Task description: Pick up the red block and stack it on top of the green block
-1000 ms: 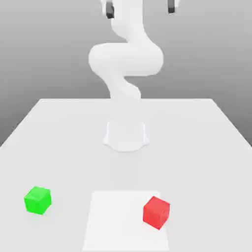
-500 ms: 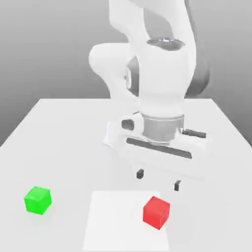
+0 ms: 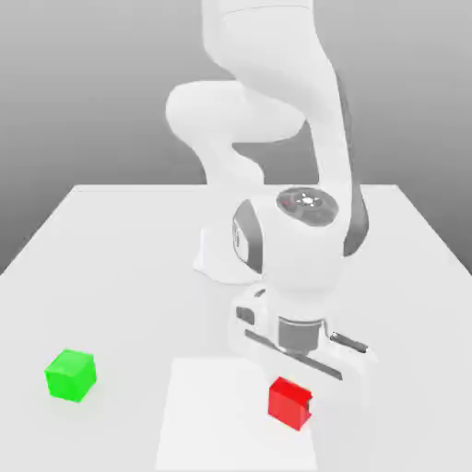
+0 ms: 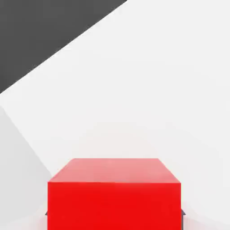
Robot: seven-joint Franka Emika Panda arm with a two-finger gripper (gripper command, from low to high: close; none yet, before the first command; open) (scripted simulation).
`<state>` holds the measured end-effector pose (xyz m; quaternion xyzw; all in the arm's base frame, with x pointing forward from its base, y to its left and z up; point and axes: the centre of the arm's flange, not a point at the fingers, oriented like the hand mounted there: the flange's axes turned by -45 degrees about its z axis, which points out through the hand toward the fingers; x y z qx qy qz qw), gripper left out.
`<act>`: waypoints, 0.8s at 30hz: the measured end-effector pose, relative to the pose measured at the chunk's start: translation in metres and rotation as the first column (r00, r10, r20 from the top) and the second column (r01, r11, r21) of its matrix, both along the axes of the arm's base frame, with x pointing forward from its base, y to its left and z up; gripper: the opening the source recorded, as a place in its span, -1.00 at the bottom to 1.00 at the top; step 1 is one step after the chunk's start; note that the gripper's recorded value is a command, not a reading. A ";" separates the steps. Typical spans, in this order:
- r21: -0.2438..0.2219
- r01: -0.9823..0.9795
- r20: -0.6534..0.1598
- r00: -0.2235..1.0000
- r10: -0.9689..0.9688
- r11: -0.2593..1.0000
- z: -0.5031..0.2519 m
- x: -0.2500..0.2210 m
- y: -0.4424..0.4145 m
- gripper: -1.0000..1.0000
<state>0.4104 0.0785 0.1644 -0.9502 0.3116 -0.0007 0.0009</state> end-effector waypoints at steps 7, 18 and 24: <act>-0.008 0.127 -0.001 0.992 -0.127 0.992 0.053 0.008 -0.095 -1.00; -0.001 0.387 -0.001 0.922 -0.387 0.922 0.054 -0.062 -0.329 -1.00; -0.002 0.376 -0.001 0.927 -0.376 0.927 0.022 -0.060 -0.326 1.00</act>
